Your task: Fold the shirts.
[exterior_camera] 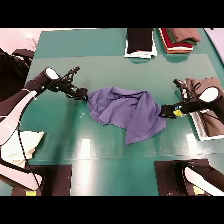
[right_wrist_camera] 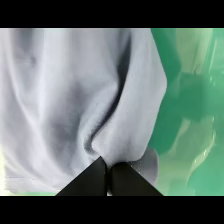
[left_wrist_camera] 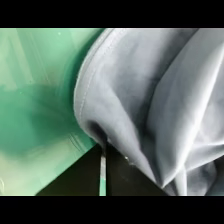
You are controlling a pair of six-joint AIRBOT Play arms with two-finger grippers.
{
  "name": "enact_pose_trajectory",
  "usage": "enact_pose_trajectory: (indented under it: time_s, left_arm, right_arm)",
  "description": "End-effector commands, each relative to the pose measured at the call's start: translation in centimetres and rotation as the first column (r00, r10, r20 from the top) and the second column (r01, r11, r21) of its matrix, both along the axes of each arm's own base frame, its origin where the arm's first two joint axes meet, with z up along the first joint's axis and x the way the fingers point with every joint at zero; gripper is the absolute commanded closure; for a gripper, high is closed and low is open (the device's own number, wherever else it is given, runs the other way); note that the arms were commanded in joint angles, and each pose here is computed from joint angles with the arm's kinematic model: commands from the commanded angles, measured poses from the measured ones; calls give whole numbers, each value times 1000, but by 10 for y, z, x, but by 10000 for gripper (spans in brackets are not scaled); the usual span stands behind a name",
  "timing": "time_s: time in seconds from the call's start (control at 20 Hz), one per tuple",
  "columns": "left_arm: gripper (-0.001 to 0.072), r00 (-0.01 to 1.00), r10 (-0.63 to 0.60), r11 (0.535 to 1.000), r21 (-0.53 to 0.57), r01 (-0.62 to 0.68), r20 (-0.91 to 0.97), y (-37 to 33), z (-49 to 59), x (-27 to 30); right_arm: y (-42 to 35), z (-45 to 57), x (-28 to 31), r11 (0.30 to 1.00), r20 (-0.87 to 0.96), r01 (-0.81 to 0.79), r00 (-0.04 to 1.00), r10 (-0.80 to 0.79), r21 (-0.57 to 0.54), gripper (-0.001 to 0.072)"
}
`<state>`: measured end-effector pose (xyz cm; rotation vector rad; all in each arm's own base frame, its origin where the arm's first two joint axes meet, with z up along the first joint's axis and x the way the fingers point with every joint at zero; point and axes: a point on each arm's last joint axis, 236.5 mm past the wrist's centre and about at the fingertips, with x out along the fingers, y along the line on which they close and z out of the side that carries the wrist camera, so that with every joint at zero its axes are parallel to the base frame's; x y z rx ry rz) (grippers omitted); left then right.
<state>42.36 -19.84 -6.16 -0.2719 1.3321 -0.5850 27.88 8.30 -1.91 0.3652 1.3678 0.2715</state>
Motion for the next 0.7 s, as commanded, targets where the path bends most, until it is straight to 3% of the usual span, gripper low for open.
enact_pose_trajectory:
  time_s: [0.0,0.15,0.3,0.5,0.65]
  left_arm:
    - [686,999,28,1000,-8,-27,43,4,22,8]
    - [686,947,77,997,-16,-75,312,25,124,40]
    - [685,770,110,992,-25,-122,628,60,281,37]
    - [685,399,127,983,-63,-170,908,93,476,-52]
    - [686,161,135,982,-111,-154,978,99,566,-142]
  right_arm:
    - [-2,34,11,1000,110,-4,994,6,-16,691]
    - [-10,112,34,998,313,-4,950,22,-58,691]
    - [-16,222,47,995,564,21,825,35,-93,691]
    - [-17,351,21,992,789,55,612,58,-116,691]
    - [-17,409,-6,989,862,71,501,78,-131,691]
